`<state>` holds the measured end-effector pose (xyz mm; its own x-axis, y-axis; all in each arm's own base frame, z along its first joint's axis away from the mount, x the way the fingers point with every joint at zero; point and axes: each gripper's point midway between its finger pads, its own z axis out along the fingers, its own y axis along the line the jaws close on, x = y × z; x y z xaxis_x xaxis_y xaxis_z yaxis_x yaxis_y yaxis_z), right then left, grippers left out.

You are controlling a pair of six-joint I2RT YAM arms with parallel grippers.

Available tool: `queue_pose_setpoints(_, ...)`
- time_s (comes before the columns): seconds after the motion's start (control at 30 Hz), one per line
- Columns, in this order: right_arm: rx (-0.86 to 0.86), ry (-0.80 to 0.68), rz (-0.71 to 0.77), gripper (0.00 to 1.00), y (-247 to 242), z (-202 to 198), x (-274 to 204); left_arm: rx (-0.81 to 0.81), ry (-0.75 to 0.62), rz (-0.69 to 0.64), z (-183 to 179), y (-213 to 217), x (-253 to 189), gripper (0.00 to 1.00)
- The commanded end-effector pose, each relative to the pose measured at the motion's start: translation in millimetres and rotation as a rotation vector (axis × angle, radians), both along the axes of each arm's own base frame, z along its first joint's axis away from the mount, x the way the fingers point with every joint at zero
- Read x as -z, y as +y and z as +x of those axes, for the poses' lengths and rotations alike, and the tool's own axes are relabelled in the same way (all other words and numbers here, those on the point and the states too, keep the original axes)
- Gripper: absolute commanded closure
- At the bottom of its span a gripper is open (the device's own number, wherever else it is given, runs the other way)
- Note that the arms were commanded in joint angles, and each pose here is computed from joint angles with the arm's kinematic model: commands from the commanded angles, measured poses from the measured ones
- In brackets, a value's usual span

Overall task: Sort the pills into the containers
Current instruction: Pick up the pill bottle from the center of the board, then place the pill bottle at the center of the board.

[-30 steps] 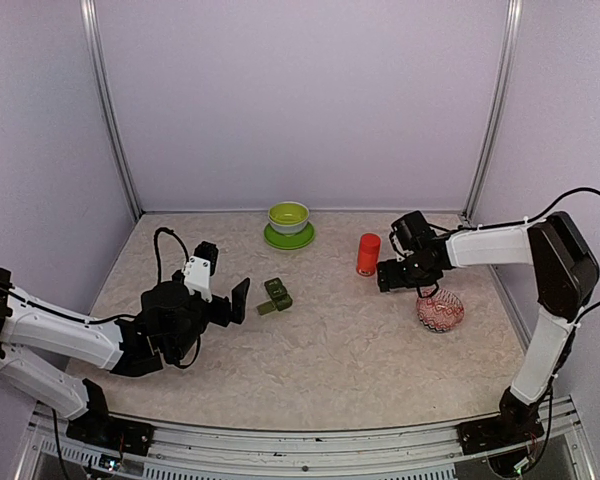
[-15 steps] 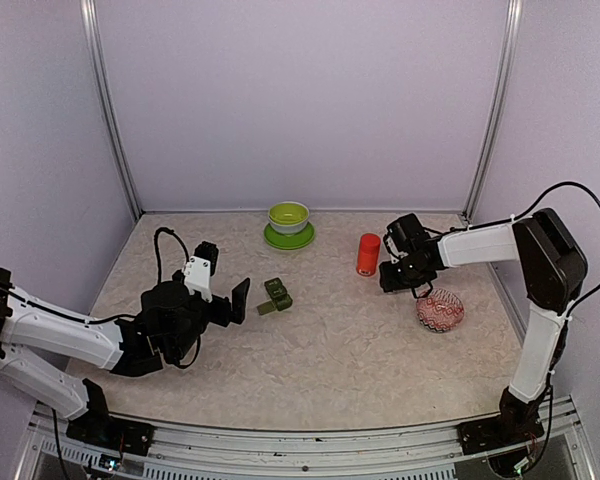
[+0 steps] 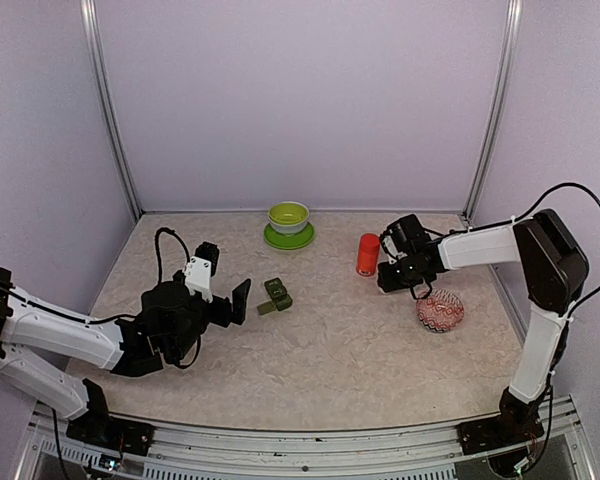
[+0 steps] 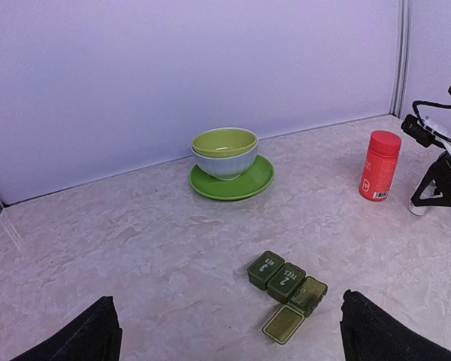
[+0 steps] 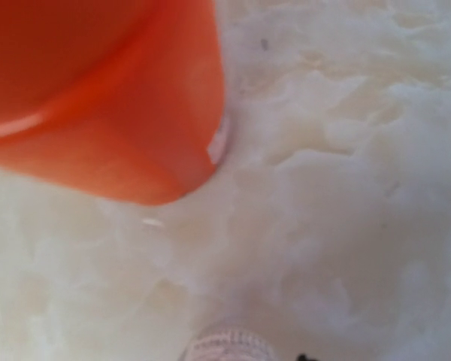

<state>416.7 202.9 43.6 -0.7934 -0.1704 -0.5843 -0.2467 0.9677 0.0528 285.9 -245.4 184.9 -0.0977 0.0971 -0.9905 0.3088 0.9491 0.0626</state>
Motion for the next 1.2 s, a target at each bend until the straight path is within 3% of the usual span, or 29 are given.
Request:
queue_pose_setpoints(0.0, -0.146, -0.069, 0.012, 0.72, 37.0, -13.3, -21.8, 0.004, -0.002, -0.004, 1.5, -0.8, 0.7, 0.01)
queue_pose_setpoints(0.5, -0.564, -0.103, 0.004, 0.72, 152.4, -87.8, -27.5, 0.015, -0.011, -0.03, -2.5, 2.3, -3.1, 0.01)
queue_pose_setpoints(1.17, -0.751, -0.051, -0.086, 0.7, 198.8, -134.2, 4.1, 0.011, -0.004, -0.03, -2.3, 3.0, 0.3, 0.01)
